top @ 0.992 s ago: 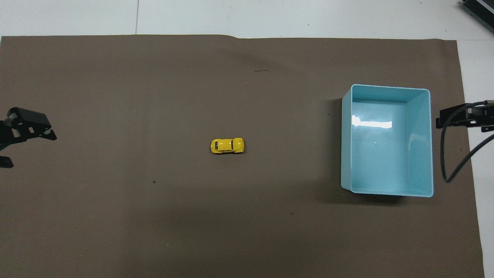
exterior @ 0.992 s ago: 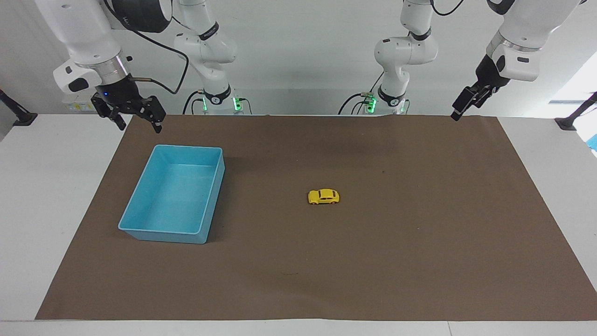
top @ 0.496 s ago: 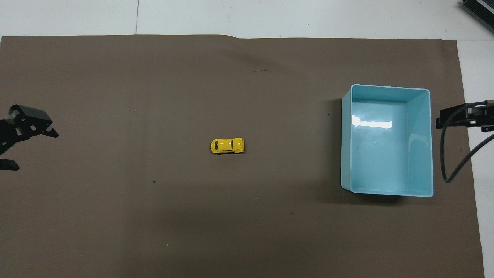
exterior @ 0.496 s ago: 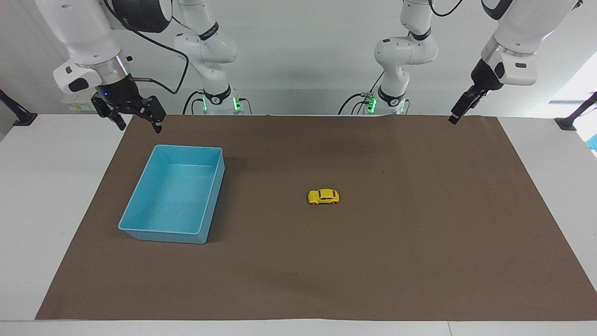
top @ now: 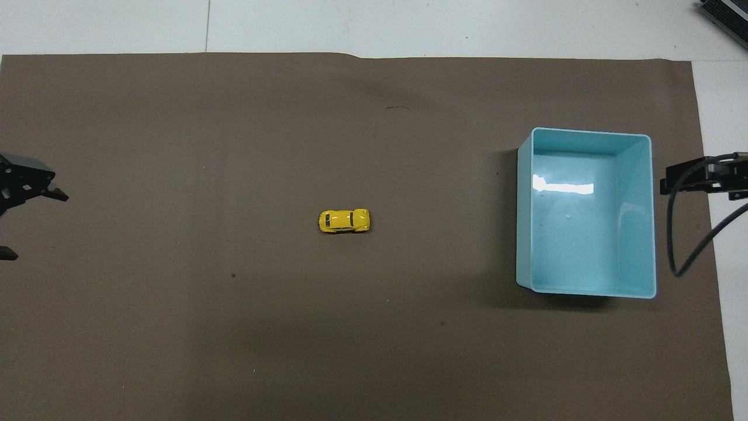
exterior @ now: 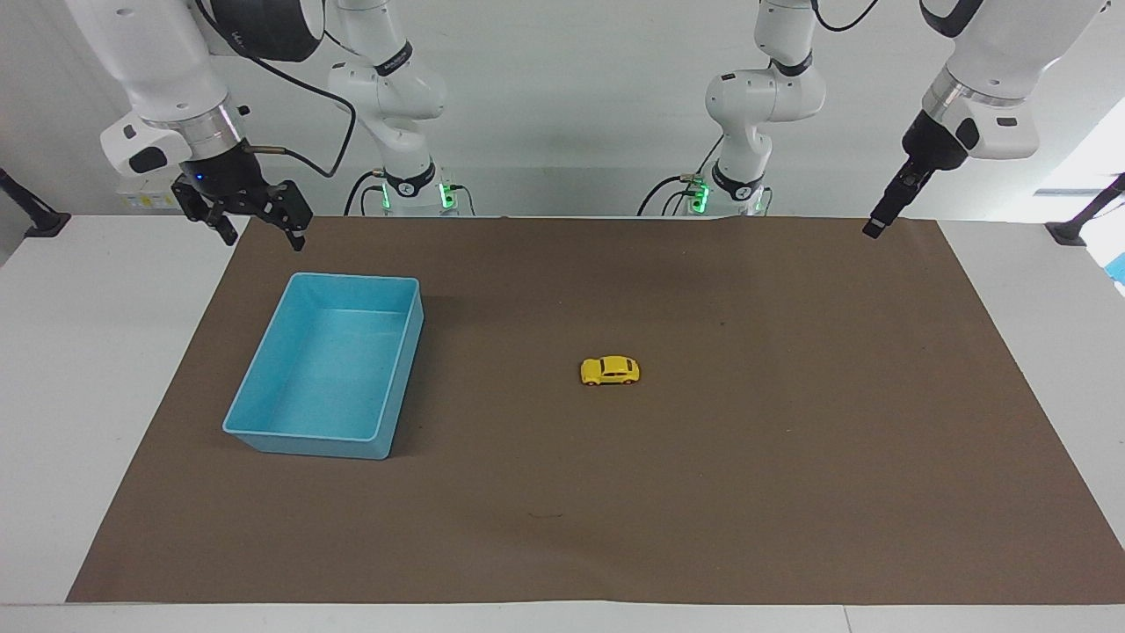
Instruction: Wind up and store yellow beetle car
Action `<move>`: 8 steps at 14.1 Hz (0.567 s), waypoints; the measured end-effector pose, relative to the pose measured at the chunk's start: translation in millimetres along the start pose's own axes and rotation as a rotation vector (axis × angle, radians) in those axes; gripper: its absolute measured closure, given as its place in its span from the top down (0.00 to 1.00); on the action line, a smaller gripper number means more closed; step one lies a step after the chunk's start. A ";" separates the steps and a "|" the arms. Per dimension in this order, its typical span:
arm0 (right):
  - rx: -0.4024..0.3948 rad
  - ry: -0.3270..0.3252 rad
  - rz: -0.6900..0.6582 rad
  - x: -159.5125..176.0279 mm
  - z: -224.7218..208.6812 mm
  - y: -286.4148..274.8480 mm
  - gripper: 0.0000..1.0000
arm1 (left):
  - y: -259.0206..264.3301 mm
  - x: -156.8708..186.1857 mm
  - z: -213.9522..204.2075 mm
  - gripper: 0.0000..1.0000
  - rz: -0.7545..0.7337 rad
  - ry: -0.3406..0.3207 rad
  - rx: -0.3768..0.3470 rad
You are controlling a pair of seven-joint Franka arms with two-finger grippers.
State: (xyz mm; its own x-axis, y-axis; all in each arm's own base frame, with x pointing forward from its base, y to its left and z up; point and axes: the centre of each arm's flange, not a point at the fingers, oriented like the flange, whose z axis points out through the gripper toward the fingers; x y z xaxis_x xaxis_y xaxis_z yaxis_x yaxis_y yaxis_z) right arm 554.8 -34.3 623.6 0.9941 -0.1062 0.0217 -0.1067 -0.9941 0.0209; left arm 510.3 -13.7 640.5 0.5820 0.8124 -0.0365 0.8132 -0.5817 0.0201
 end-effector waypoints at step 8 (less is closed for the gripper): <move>0.000 0.000 0.000 0.0 0.0 0.0 1.00 | 18.3 -18.8 -3.2 1.00 -0.468 0.010 -0.046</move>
State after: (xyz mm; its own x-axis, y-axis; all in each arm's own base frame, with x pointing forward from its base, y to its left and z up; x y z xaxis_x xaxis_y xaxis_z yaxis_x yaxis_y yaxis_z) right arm 554.7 -34.4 623.6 0.9941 -0.1063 0.0216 -0.1067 -0.9941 0.0209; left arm 514.2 -39.5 644.8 0.1527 0.9874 -0.0425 0.9874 -0.1506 0.0485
